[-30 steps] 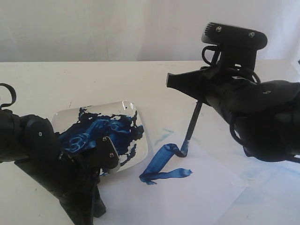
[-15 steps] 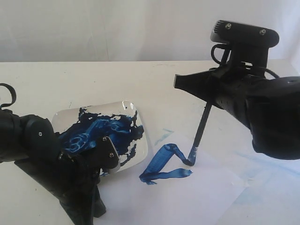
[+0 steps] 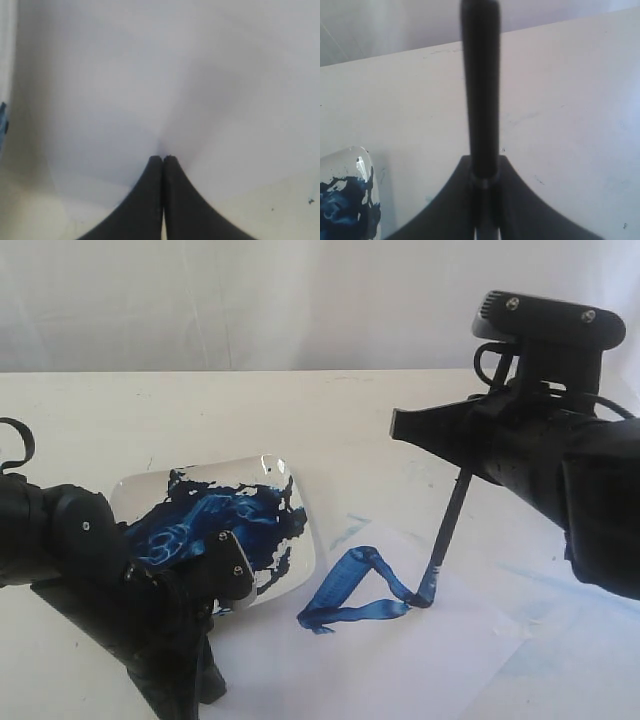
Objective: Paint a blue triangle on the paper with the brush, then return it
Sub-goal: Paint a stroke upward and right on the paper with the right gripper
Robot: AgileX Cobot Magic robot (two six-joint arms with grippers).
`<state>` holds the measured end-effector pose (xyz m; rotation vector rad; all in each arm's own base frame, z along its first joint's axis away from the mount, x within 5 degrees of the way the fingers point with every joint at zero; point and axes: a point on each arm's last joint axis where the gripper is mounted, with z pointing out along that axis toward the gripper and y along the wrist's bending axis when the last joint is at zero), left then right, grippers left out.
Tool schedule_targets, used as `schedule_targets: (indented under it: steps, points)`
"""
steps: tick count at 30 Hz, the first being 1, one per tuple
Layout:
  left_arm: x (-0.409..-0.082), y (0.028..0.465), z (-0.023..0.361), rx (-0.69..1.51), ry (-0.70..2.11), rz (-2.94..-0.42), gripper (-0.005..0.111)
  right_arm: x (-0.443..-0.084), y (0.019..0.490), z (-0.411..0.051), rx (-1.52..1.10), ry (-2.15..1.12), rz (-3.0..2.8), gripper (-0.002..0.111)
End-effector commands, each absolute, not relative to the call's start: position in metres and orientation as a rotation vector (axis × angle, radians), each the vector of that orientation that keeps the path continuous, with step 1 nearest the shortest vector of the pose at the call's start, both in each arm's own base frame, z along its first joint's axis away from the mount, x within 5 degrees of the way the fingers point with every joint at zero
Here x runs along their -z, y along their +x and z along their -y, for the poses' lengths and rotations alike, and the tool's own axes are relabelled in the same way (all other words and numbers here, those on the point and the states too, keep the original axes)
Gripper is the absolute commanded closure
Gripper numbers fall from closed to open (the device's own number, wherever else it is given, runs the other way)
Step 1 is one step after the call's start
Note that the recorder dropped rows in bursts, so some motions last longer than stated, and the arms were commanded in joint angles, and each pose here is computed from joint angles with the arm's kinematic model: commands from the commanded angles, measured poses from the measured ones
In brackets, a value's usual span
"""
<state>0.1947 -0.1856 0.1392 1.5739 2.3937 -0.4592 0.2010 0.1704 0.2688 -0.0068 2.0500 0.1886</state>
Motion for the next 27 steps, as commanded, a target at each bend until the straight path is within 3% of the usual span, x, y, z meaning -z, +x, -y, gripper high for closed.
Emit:
schedule_targets:
  steps: [1, 16, 27]
  points:
    - [-0.133, 0.190, 0.186, 0.481, 1.598, -2.429, 0.107, -0.271, 0.198, -0.166, -0.175, -0.018, -2.040, 0.108]
    - [-0.133, 0.190, 0.185, 0.482, 1.600, -2.430, 0.107, -0.273, 0.193, -0.162, -0.208, -0.026, -2.036, 0.108]
    - [-0.133, 0.190, 0.185, 0.482, 1.600, -2.430, 0.107, -0.282, 0.184, -0.172, -0.407, -0.119, -2.034, 0.108]
